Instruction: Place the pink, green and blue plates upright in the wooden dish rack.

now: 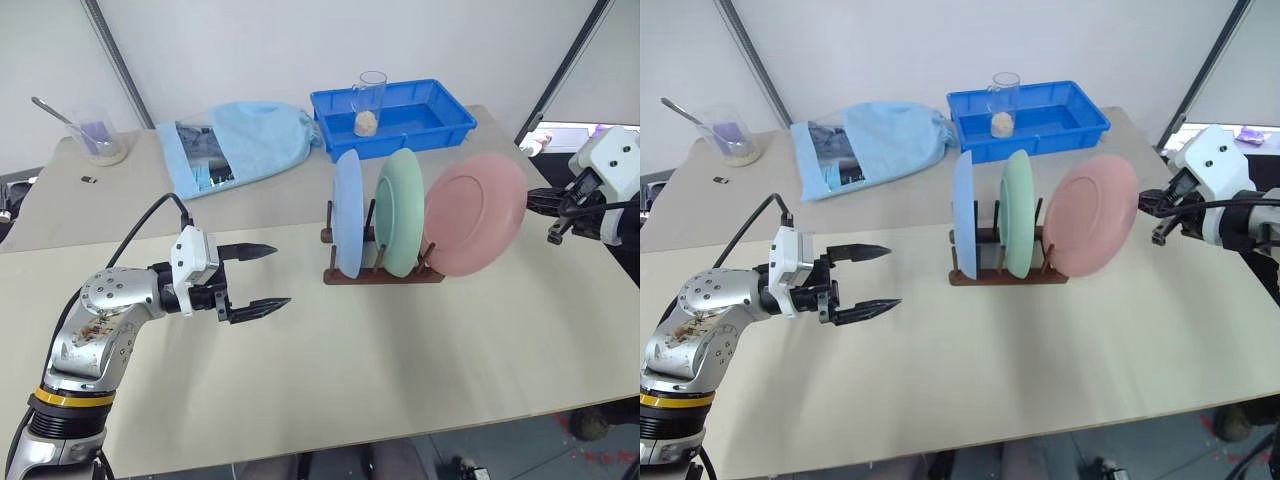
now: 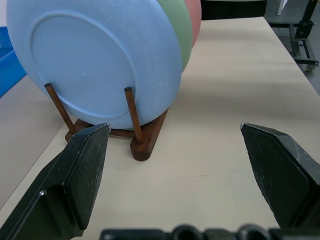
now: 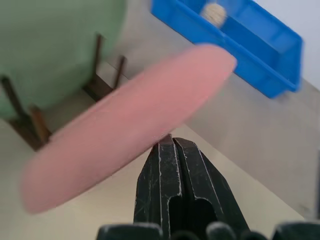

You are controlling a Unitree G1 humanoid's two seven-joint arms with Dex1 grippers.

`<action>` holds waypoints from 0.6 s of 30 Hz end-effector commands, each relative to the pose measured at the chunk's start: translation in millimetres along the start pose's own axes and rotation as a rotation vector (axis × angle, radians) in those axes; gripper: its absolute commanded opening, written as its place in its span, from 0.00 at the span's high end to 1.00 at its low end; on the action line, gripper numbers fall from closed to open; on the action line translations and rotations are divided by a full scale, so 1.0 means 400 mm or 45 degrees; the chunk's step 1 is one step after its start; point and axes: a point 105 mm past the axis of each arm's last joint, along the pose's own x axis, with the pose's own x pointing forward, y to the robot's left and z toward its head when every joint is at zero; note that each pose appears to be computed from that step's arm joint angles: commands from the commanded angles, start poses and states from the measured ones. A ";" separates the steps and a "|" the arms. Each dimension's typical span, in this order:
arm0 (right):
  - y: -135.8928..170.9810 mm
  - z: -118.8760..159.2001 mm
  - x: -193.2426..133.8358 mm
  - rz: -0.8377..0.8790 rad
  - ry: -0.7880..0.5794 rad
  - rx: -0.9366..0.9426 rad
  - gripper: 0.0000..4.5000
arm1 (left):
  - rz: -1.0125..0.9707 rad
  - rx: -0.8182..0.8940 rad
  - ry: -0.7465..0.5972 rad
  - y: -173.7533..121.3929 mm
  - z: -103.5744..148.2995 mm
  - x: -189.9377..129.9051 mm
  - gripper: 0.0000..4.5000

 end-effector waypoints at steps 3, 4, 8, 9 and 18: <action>0.015 0.078 -0.023 0.055 -0.141 0.047 1.00 | -0.007 0.049 -0.018 -0.001 0.028 -0.003 0.00; 0.017 0.082 -0.023 0.060 -0.148 0.055 1.00 | -0.005 0.048 -0.017 -0.001 0.027 -0.004 0.00; 0.019 0.087 -0.025 0.058 -0.152 0.043 1.00 | 0.017 0.053 0.000 0.006 0.019 -0.006 0.00; 0.017 0.086 -0.026 0.051 -0.152 0.033 1.00 | 0.018 0.053 0.012 0.007 0.015 -0.007 0.00; -0.005 0.030 -0.104 0.147 0.043 -0.202 0.74 | 0.179 0.125 0.445 0.057 -0.051 -0.100 0.00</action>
